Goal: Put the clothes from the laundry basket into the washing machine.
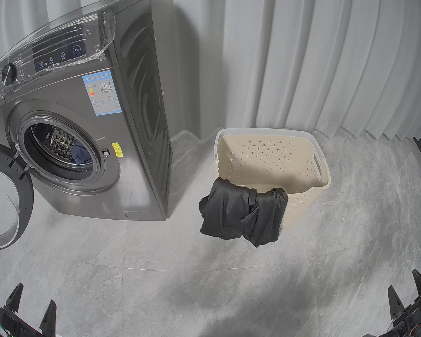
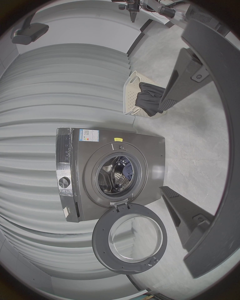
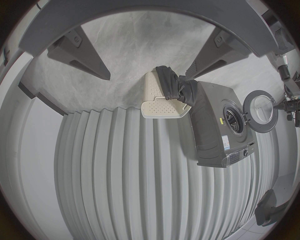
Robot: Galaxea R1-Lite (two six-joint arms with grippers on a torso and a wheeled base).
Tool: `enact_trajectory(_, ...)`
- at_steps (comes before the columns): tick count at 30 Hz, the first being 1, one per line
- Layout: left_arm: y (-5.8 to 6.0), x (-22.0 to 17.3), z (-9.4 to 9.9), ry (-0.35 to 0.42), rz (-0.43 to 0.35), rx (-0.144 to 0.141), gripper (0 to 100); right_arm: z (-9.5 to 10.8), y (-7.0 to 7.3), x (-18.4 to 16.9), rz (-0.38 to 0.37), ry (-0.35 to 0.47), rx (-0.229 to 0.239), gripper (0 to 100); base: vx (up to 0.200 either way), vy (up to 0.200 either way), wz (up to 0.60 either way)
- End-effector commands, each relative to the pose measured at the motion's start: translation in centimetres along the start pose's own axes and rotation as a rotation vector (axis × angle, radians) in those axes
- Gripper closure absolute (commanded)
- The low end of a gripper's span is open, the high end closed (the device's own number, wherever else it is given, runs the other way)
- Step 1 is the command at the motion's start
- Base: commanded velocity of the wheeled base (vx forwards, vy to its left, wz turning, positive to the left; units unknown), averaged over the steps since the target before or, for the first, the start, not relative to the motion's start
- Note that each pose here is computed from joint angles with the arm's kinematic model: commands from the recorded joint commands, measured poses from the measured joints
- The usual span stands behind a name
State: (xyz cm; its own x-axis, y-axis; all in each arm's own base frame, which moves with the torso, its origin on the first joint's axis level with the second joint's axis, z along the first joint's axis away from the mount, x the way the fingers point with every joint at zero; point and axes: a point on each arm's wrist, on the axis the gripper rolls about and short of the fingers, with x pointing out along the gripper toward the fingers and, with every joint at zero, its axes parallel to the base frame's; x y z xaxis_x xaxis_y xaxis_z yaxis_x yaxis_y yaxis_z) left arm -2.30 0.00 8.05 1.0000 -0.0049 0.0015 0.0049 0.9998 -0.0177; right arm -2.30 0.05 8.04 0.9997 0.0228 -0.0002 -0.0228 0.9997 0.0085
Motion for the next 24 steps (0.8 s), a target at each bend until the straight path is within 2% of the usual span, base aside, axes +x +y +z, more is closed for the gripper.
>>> enact_trajectory(1,0.01,0.05,-0.51,0.006,0.000,0.001,0,-0.51,-0.01,0.07,0.000,0.009,-0.001,0,0.000,-0.200,0.00)
enact_trajectory(15,0.01,0.05,-0.51,0.006,-0.001,0.002,0,-0.50,-0.04,0.04,-0.017,0.004,0.013,0,0.000,-0.200,0.00)
enact_trajectory(24,0.00,0.05,-0.51,0.006,-0.003,0.004,0,-0.23,-0.02,0.02,-0.010,-0.013,0.013,0,0.000,0.000,0.00)
